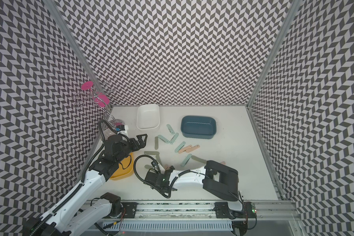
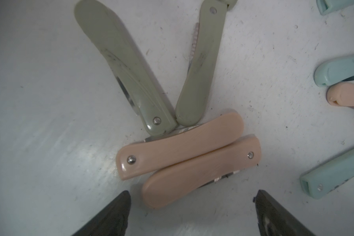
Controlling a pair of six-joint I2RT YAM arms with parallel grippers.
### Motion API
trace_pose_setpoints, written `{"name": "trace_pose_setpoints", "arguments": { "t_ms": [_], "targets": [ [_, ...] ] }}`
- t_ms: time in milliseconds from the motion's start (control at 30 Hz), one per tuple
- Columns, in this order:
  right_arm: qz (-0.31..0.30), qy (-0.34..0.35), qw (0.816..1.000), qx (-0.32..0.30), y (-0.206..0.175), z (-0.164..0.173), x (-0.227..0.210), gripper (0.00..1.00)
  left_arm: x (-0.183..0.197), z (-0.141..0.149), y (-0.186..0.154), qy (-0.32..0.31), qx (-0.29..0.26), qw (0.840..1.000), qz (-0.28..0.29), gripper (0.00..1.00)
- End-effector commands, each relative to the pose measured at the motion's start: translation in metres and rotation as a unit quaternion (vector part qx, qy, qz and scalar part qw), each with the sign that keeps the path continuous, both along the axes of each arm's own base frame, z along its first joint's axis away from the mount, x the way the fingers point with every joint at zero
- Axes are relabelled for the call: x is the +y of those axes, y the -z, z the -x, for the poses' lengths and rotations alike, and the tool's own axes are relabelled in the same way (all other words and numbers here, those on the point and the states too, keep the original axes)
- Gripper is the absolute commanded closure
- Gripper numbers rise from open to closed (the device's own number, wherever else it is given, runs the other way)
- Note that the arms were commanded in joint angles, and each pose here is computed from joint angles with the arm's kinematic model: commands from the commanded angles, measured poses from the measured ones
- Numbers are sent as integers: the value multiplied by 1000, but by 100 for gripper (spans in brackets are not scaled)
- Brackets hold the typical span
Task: Place the fruit knives into the storage box by color
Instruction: Pick up the fruit knife from the center of the board.
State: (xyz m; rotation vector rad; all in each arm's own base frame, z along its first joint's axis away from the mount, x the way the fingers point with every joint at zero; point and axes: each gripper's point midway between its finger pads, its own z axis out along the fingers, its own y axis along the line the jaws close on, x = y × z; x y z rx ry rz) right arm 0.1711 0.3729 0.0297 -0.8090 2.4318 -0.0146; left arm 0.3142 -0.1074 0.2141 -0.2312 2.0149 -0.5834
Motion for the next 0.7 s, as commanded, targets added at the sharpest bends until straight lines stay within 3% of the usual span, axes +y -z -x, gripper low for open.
{"name": "trace_pose_setpoints", "arguments": {
  "t_ms": [0, 567, 667],
  "targets": [
    [3, 14, 1000, -19, 0, -9, 2, 7, 2, 3, -1, -3, -2, 1000, 9, 0],
    [-26, 99, 995, 13, 9, -39, -76, 7, -1, 5, -8, 2, -9, 1000, 22, 0],
    [-63, 100, 993, 29, -2, -38, -74, 7, -2, 5, -10, 5, -11, 1000, 26, 0]
  ]
}}
